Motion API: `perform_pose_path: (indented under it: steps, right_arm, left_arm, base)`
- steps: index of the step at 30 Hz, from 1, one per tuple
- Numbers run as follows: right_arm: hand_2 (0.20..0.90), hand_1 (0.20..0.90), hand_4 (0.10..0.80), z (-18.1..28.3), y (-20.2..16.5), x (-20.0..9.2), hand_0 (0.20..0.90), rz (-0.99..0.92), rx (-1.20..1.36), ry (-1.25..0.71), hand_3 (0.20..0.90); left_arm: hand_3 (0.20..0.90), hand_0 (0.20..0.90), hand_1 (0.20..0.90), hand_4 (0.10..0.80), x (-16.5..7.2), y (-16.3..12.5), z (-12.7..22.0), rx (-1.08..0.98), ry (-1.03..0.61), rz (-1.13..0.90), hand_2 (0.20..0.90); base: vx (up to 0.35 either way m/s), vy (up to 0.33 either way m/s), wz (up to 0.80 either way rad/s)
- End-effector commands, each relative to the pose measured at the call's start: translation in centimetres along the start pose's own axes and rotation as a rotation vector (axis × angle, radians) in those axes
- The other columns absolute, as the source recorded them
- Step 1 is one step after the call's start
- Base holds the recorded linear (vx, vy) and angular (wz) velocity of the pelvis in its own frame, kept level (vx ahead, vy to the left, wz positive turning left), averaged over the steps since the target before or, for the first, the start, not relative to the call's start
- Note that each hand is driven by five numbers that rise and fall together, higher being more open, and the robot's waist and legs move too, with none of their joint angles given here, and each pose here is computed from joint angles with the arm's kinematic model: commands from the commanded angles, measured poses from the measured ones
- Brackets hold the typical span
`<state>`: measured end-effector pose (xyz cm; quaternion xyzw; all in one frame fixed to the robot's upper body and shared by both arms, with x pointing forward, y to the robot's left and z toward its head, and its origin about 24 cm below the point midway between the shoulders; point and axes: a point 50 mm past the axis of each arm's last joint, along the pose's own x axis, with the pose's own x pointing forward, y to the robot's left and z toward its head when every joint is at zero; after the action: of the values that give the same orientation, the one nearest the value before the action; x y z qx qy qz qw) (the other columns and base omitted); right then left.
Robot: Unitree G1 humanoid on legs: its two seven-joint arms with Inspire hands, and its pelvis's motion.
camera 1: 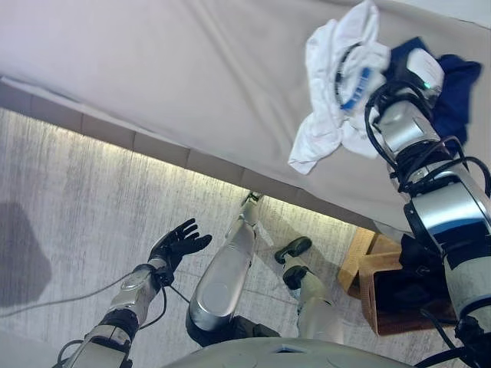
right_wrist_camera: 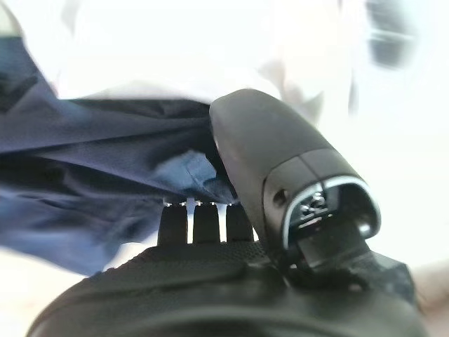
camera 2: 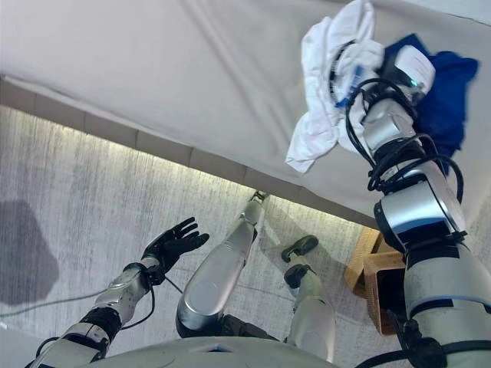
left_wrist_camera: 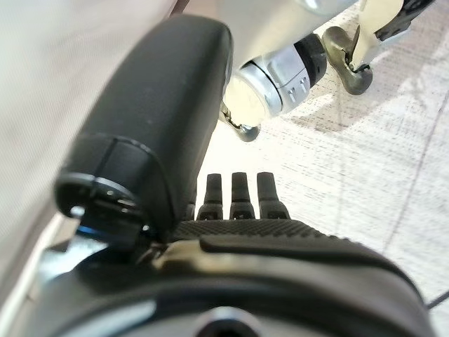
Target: Pick up the clothes from the bed and place them into the basket
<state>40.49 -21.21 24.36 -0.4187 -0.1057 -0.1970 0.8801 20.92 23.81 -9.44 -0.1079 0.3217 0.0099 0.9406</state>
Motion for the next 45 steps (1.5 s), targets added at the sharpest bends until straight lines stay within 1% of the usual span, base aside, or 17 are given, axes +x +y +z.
perform_pose_path:
  steps: [1,3,6,10,16,19,24,25,26,27,30,34,35,37,45]
  right_arm:
    - [0.3,0.3,0.1,6.9,-5.4,-0.4,0.3,-0.226,0.249,-0.376,0.2]
    - [0.3,0.3,0.1,8.6,-6.1,-2.3,0.3,-0.257,0.349,-0.508,0.2]
    - [0.3,0.3,0.1,9.2,-7.0,-3.9,0.3,-0.296,0.411,-0.583,0.2]
    - [0.3,0.3,0.1,8.7,-7.2,-4.9,0.3,-0.326,0.44,-0.61,0.2]
    - [0.3,0.3,0.1,7.0,-7.5,-5.8,0.3,-0.379,0.454,-0.582,0.2]
    - [0.3,0.3,0.1,5.9,-7.0,-5.6,0.3,-0.35,0.424,-0.532,0.2]
    - [0.3,0.3,0.1,4.2,-4.6,-4.8,0.3,-0.196,0.297,-0.433,0.2]
    - [0.3,0.3,0.1,3.2,-3.1,-4.3,0.3,-0.086,0.226,-0.375,0.2]
    - [0.799,0.799,0.682,2.2,-2.1,-4.0,0.799,-0.012,0.129,-0.314,0.782]
    - [0.9,0.9,0.8,1.1,-1.1,-3.8,0.9,0.06,0.053,-0.257,0.9]
    - [0.9,0.9,0.8,-1.7,1.1,-3.3,0.9,0.237,-0.109,-0.118,0.9]
    - [0.9,0.9,0.8,-2.0,1.5,-2.5,0.9,0.267,-0.276,-0.093,0.9]
    - [0.3,0.3,0.1,-1.6,1.3,-2.2,0.3,0.252,-0.297,-0.092,0.2]
    - [0.3,0.3,0.1,-1.2,1.1,-1.9,0.3,0.236,-0.344,-0.113,0.2]
    - [0.3,0.3,0.1,0.3,0.5,-2.1,0.3,0.163,-0.337,-0.189,0.2]
  left_arm:
    - [0.9,0.9,0.9,0.8,-2.0,2.1,-3.1,-0.039,0.046,0.088,0.9]
    - [0.9,0.9,0.9,0.8,-2.3,2.3,-3.9,-0.051,0.071,0.107,0.9]
    - [0.9,0.9,0.9,0.8,-3.0,2.7,-5.1,-0.051,0.108,0.119,0.9]
    - [0.9,0.9,0.9,0.8,-3.8,3.0,-6.5,-0.045,0.144,0.13,0.9]
    - [0.9,0.9,0.9,0.8,-4.7,3.3,-8.2,-0.026,0.204,0.153,0.9]
    - [0.9,0.9,0.9,0.8,-5.1,3.4,-8.9,-0.014,0.239,0.162,0.9]
    - [0.9,0.9,0.9,0.8,-5.5,3.8,-9.4,0.013,0.281,0.167,0.9]
    - [0.9,0.9,0.9,0.8,-5.6,4.0,-9.4,0.032,0.3,0.168,0.9]
    - [0.9,0.9,0.9,0.8,-5.6,4.2,-9.3,0.041,0.306,0.169,0.9]
    - [0.9,0.9,0.9,0.8,-5.5,4.3,-9.1,0.048,0.309,0.17,0.9]
    - [0.9,0.9,0.9,0.8,-5.2,5.0,-8.0,0.069,0.304,0.179,0.9]
    - [0.9,0.9,0.9,0.8,-4.6,5.3,-6.8,0.096,0.291,0.175,0.9]
    - [0.9,0.9,0.9,0.8,-4.5,5.3,-6.4,0.108,0.286,0.17,0.9]
    - [0.9,0.9,0.9,0.8,-4.4,5.4,-6.2,0.115,0.283,0.17,0.9]
    - [0.9,0.9,0.9,0.8,-4.4,5.7,-5.9,0.108,0.275,0.192,0.9]
  base:
    - [0.078,0.01,-0.21]
    - [0.102,-0.007,-0.21]
    - [0.087,-0.012,-0.11]
    - [0.067,-0.025,-0.06]
    - [0.042,-0.031,-0.03]
    - [0.086,-0.027,-0.07]
    - [0.074,-0.016,-0.05]
    - [0.071,-0.024,-0.01]
    - [0.074,-0.033,-0.02]
    - [0.025,-0.037,-0.04]
    - [0.059,-0.122,0.04]
    - [-0.023,-0.057,0.14]
    - [-0.04,-0.034,0.11]
    - [-0.047,-0.018,0.06]
    - [-0.029,-0.003,0.04]
